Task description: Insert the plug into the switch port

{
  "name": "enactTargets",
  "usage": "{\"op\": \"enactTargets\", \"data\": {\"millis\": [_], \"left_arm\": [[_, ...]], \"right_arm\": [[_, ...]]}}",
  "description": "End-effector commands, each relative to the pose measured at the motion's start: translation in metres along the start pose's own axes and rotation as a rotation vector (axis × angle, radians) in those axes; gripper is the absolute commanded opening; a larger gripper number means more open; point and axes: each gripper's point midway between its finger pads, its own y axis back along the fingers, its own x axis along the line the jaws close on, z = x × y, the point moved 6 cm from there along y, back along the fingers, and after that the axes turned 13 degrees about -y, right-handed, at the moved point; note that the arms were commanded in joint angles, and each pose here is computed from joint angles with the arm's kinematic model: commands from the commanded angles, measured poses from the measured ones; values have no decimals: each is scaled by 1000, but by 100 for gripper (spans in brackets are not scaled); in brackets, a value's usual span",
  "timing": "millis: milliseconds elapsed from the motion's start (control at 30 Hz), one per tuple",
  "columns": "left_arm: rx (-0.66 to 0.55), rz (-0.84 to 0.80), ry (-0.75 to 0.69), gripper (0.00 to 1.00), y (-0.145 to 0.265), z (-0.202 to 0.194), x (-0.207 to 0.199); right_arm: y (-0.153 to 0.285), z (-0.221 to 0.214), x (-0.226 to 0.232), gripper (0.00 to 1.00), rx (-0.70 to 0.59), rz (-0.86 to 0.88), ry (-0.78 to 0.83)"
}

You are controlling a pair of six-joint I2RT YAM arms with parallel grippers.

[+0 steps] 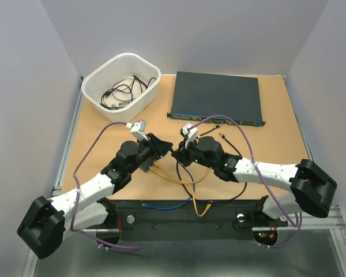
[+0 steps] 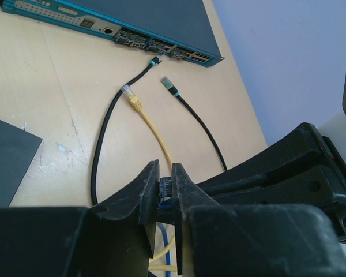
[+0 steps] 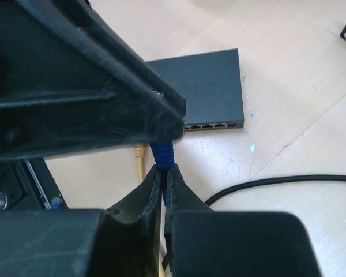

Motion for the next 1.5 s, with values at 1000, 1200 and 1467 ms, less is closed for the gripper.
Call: {"op": "enactTargets", "data": {"millis": [1000,1200,1467], "left_arm": [[-343,-455,-205,67,61,41,-55],[-327,-457,-211,60,57,37,-53],[-290,-446,-215,52,51,28,-48]], "right_arm": [[51,36,50,0,-106,472,27],[47,34,51,1,-84,489,25],[47,38,52,0,-97,498,28]]}}
